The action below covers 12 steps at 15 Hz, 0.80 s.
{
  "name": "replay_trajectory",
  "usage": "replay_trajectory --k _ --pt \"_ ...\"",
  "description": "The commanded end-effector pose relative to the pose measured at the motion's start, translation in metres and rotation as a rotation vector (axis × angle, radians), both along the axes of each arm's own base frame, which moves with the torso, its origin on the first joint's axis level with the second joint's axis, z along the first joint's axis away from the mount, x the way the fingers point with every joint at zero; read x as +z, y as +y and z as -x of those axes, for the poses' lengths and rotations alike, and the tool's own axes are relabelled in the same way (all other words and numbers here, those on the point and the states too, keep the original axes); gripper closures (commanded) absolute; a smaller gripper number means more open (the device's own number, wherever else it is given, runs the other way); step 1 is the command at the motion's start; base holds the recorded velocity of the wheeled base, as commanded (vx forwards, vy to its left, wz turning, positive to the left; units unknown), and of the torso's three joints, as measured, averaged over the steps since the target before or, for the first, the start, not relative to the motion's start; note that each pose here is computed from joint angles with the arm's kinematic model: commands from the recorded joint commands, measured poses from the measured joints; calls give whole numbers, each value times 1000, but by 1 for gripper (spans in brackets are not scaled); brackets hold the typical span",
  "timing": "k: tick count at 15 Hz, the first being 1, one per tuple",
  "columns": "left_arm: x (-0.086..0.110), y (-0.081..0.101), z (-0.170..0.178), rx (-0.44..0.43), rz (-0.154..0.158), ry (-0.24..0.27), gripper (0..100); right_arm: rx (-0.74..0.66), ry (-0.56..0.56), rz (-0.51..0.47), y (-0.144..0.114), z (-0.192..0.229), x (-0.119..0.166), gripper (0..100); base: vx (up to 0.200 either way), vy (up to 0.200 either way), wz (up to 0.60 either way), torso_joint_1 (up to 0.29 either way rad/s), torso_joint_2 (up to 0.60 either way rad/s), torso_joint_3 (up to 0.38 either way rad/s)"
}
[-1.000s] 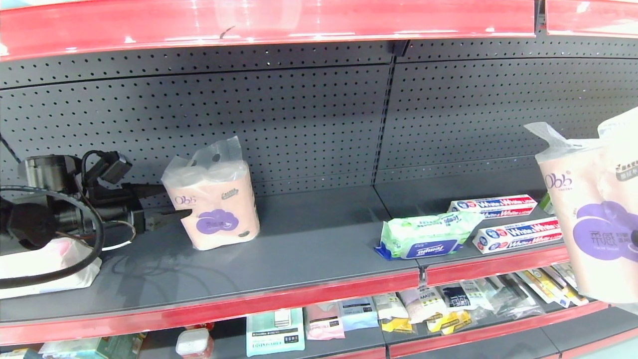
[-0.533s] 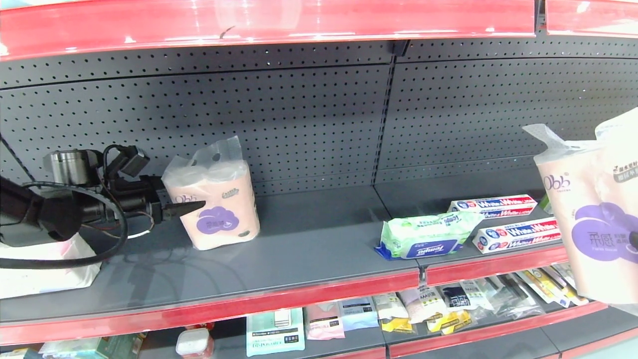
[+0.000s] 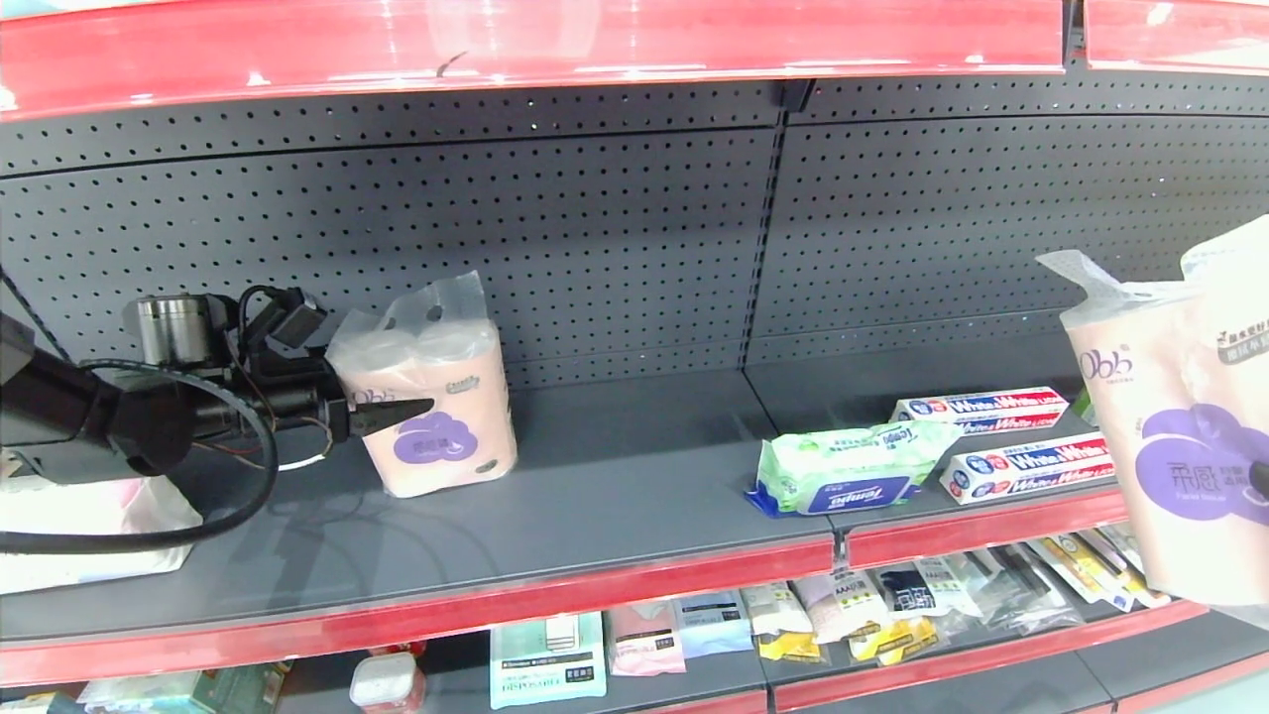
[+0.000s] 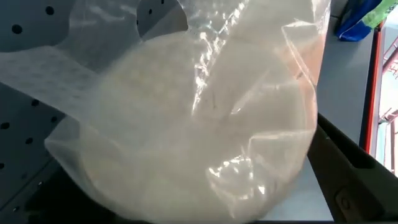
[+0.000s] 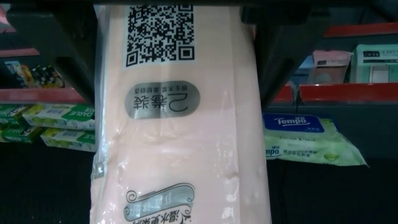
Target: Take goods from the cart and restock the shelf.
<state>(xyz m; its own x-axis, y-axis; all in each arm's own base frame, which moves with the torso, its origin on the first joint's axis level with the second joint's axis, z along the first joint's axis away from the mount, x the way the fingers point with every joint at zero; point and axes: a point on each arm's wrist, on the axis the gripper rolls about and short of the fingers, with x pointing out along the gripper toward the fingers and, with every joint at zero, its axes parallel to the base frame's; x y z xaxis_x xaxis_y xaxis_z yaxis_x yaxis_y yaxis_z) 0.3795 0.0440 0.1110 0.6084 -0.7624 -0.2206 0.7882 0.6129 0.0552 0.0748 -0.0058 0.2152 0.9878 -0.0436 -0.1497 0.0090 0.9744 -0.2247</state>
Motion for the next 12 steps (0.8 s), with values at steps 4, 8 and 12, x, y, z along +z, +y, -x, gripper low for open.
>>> replay_trajectory --k 4,8,12 --pt "-2 -3 2 -8 -1 6 100 2 4 -1 0 0 -1 100 0 0 0 0 0 0" --pt "-11 -6 14 -17 -1 3 100 2 6 -1 0 -1 -1 100 0 0 0 0 0 0" --pt "-5 -10 40 -29 21 10 100 2 9 -1 0 -1 -2 100 0 0 0 0 0 0"
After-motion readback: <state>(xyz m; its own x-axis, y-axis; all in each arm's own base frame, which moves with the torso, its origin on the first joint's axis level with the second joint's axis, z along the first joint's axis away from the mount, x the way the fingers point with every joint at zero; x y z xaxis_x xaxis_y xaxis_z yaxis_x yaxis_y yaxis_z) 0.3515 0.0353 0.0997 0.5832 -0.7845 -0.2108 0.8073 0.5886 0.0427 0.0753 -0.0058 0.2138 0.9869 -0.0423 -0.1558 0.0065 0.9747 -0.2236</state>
